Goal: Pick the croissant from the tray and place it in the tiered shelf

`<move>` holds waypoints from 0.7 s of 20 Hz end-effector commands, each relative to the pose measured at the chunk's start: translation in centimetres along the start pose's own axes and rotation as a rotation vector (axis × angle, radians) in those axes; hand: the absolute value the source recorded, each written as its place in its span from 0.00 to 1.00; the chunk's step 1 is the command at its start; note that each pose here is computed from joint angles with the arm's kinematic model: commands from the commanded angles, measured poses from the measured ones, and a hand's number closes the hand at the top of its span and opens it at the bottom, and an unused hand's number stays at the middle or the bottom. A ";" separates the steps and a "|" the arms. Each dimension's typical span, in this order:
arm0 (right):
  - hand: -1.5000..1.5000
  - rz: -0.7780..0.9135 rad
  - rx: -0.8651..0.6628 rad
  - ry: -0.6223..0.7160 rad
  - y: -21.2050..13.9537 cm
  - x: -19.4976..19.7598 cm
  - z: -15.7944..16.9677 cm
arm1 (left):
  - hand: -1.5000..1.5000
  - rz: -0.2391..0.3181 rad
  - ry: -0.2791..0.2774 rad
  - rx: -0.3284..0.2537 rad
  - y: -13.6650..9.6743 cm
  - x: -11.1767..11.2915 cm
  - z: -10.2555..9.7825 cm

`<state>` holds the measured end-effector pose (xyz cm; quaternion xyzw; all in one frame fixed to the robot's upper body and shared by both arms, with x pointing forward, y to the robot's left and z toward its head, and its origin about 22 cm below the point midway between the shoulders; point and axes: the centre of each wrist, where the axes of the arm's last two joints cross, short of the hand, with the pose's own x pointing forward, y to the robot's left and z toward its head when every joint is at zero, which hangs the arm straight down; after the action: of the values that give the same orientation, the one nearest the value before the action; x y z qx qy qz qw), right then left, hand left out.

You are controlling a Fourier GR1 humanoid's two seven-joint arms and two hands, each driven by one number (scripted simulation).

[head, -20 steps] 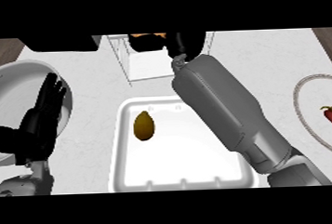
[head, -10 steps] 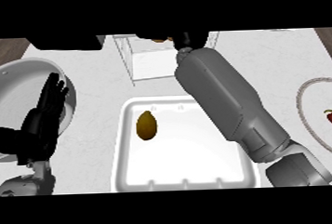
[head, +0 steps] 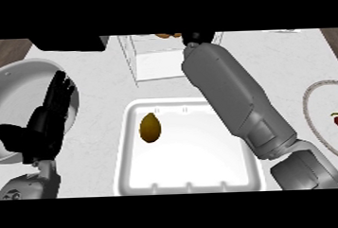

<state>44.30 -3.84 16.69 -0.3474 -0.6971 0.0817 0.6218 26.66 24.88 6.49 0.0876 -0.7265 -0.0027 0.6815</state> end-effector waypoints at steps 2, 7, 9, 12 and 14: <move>0.00 -0.051 0.034 -0.029 0.2 -0.6 -0.4 | 0.50 -0.011 -0.005 0.015 1.7 -0.2 -1.0; 0.00 -0.198 -0.046 -0.046 -0.7 0.7 -1.0 | 0.50 -0.006 0.001 0.019 0.9 -0.8 -0.1; 0.00 -0.196 -0.084 -0.024 -2.6 0.2 -2.5 | 0.50 -0.008 0.026 0.043 3.0 -1.5 0.7; 0.00 -0.231 -0.134 0.007 -3.8 0.9 -2.9 | 0.50 -0.020 0.026 0.061 2.1 -0.8 0.4; 0.00 -0.236 -0.186 0.053 -5.9 -0.5 -4.4 | 0.50 0.003 0.025 0.052 1.3 -1.5 0.8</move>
<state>45.23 -5.87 18.99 -0.2954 -0.7300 -0.0160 0.6161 26.30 26.50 5.81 0.1068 -0.7189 0.0153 0.6867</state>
